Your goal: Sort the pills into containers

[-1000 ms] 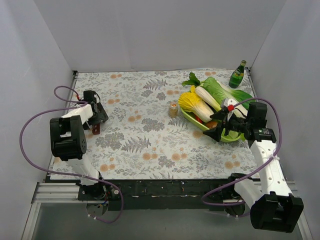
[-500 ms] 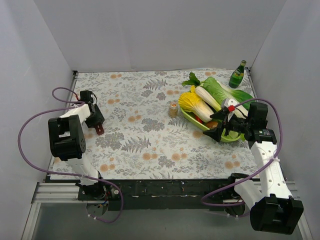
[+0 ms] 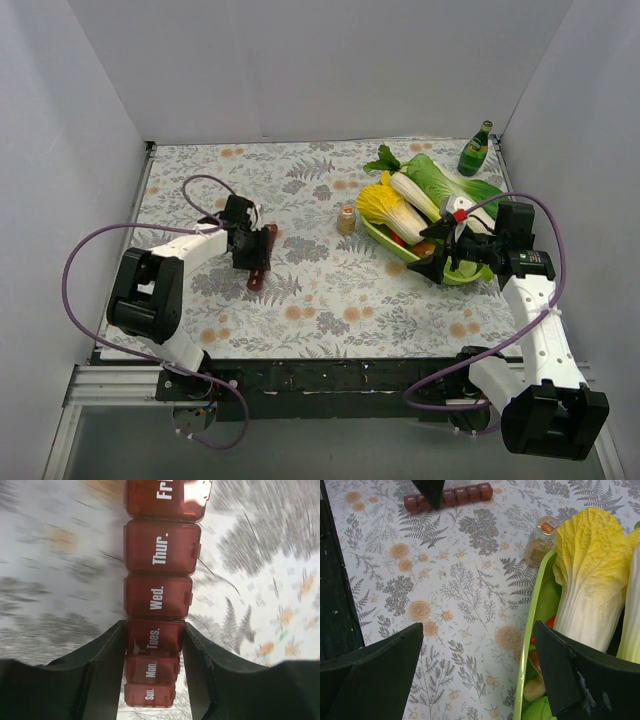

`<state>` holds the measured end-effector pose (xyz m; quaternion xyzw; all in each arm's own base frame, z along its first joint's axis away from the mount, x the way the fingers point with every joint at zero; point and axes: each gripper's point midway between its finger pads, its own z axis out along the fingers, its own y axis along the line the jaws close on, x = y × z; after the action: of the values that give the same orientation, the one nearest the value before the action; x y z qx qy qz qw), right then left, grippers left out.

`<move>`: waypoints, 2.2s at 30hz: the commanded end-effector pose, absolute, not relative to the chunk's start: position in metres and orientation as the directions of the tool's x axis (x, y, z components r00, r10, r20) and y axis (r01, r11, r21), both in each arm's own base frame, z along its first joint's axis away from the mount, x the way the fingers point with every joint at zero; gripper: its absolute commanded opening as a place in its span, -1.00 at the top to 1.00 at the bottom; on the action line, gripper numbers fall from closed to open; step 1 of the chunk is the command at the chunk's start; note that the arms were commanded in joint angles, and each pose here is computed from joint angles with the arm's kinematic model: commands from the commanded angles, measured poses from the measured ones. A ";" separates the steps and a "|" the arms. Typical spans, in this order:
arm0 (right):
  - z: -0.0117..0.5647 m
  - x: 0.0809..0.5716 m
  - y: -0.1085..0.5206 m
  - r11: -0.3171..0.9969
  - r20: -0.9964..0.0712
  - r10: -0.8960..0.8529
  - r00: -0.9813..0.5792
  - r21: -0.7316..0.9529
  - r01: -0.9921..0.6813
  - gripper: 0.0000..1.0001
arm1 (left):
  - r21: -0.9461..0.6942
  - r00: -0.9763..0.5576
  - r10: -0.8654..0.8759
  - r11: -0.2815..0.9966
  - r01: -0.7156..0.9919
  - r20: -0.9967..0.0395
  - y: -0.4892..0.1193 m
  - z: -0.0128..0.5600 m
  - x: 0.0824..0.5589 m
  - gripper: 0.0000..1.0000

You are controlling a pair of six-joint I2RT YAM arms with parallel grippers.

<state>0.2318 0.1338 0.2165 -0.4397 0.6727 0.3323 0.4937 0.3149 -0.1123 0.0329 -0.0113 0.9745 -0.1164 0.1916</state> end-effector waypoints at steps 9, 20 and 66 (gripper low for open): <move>0.225 0.229 0.143 0.332 -0.947 -0.314 -0.064 -0.047 -0.942 -0.96 | -0.307 -0.822 0.378 0.794 0.524 -0.426 -0.213 0.050 0.244 0.47; 0.222 0.221 0.158 0.254 -0.938 -0.347 -0.017 -0.077 -0.964 -0.96 | -0.278 -0.712 0.523 0.678 0.681 -0.469 -0.236 0.055 0.216 0.47; 0.209 0.216 0.174 0.153 -0.911 -0.412 0.031 -0.102 -0.983 -0.96 | -0.097 -0.548 0.625 0.606 0.789 -0.556 -0.243 0.074 0.207 -0.37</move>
<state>0.2142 0.1700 0.1959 -0.5453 0.6379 0.3284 0.4335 0.2011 -0.2405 0.0434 0.4036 0.8812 -0.1621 0.1854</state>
